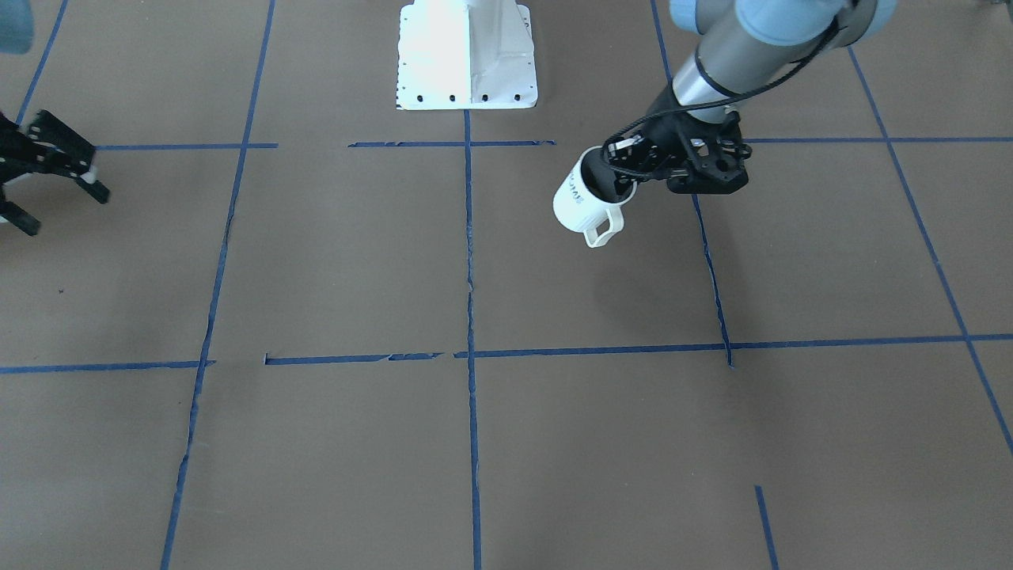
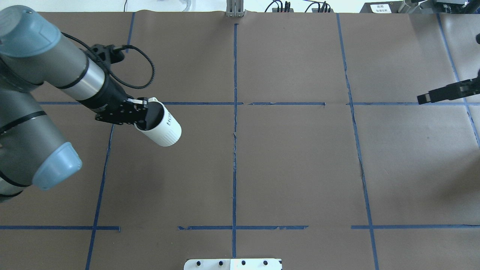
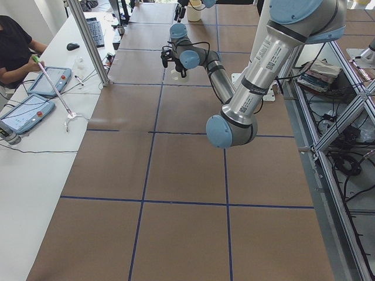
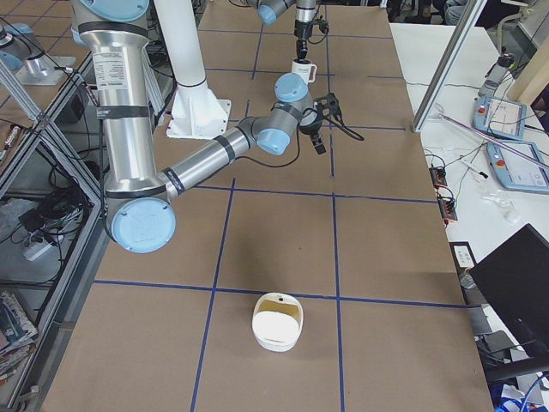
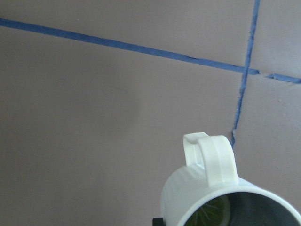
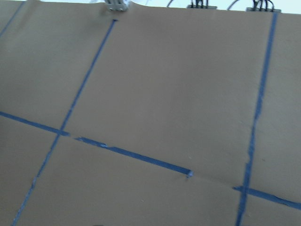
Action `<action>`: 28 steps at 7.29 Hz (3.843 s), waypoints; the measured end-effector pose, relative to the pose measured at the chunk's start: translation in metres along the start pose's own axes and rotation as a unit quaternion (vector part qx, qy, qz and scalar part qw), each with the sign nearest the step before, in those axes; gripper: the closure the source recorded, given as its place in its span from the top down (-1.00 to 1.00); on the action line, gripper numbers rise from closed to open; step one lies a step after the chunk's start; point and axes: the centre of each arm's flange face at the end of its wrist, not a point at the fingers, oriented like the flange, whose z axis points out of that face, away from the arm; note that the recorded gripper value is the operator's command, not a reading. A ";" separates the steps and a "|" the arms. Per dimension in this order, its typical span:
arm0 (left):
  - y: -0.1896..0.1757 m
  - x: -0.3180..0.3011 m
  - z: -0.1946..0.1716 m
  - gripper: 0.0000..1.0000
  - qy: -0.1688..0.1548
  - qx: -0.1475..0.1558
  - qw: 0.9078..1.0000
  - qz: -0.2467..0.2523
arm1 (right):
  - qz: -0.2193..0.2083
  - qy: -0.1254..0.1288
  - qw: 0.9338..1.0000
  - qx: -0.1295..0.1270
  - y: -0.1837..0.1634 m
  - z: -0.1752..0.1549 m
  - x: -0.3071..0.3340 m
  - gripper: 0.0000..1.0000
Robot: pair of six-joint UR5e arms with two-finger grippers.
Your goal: Left arm hands cup to right arm to dump lemon
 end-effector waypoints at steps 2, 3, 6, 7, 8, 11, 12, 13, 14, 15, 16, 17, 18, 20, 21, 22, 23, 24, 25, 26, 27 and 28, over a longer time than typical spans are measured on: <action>-0.013 0.058 0.014 -1.00 -0.013 -0.004 0.999 -0.047 | -0.042 0.005 0.996 0.073 0.024 0.022 -0.087 1.00; -0.017 0.076 0.018 -1.00 -0.017 -0.008 0.998 -0.055 | -0.057 0.000 0.994 0.095 0.040 0.031 -0.124 1.00; -0.011 0.101 0.019 -1.00 -0.012 -0.043 0.997 -0.055 | -0.098 0.026 0.980 0.168 0.101 0.054 -0.203 1.00; -0.002 0.109 0.019 -1.00 -0.008 -0.054 0.997 -0.049 | -0.108 0.030 0.978 0.175 0.115 0.059 -0.216 1.00; 0.007 0.117 0.021 -1.00 -0.005 -0.061 0.997 -0.042 | -0.115 0.031 0.977 0.178 0.123 0.062 -0.225 1.00; 0.032 0.137 0.026 -1.00 0.000 -0.077 0.997 -0.023 | -0.141 0.035 0.974 0.176 0.131 0.067 -0.232 1.00; 0.038 0.142 0.028 -1.00 0.002 -0.081 0.997 -0.019 | -0.149 0.038 0.972 0.176 0.131 0.068 -0.232 1.00; 0.043 0.145 0.028 -1.00 0.003 -0.087 0.996 -0.016 | -0.154 0.040 0.972 0.175 0.132 0.070 -0.232 1.00; 0.048 0.148 0.027 -1.00 0.006 -0.095 0.995 -0.014 | -0.159 0.042 0.971 0.174 0.133 0.072 -0.231 1.00; 0.051 0.151 0.025 -0.99 0.008 -0.100 0.995 -0.013 | -0.162 0.045 0.971 0.172 0.134 0.074 -0.230 1.00; 0.053 0.152 0.024 -0.96 0.010 -0.103 0.995 -0.012 | -0.164 0.046 0.970 0.171 0.134 0.075 -0.230 1.00; 0.055 0.153 0.023 -0.95 0.011 -0.107 0.994 -0.011 | -0.165 0.047 0.970 0.171 0.135 0.076 -0.229 1.00; 0.058 0.155 0.023 -0.94 0.012 -0.113 0.993 -0.010 | -0.167 0.048 0.970 0.169 0.136 0.077 -0.229 0.99; 0.062 0.160 0.024 -0.86 0.013 -0.119 0.993 -0.009 | -0.168 0.050 0.970 0.170 0.136 0.078 -0.228 0.44; 0.063 0.161 0.024 -0.75 0.013 -0.120 0.993 -0.008 | -0.172 0.053 0.968 0.172 0.136 0.078 -0.229 0.11; 0.064 0.162 0.024 -0.07 0.013 -0.120 0.993 -0.007 | -0.185 0.055 0.966 0.173 0.138 0.078 -0.230 0.04; 0.066 0.163 0.024 0.99 0.015 -0.122 0.992 -0.005 | -0.194 0.060 0.963 0.176 0.137 0.078 -0.229 0.04; 0.067 0.163 0.022 1.00 0.017 -0.122 0.992 -0.003 | -0.197 0.063 0.962 0.178 0.137 0.078 -0.229 0.04; 0.067 0.162 0.018 1.00 0.022 -0.120 0.993 0.000 | -0.199 0.065 0.961 0.180 0.136 0.077 -0.229 0.04; 0.064 0.160 0.008 1.00 0.029 -0.112 0.993 0.002 | -0.201 0.067 0.960 0.181 0.135 0.077 -0.227 0.03; 0.056 0.153 -0.010 1.00 0.040 -0.098 0.994 0.002 | -0.202 0.070 0.960 0.182 0.134 0.076 -0.224 0.00; 0.049 0.141 -0.029 1.00 0.050 -0.085 0.995 0.002 | -0.202 0.077 0.959 0.182 0.136 0.073 -0.215 -0.03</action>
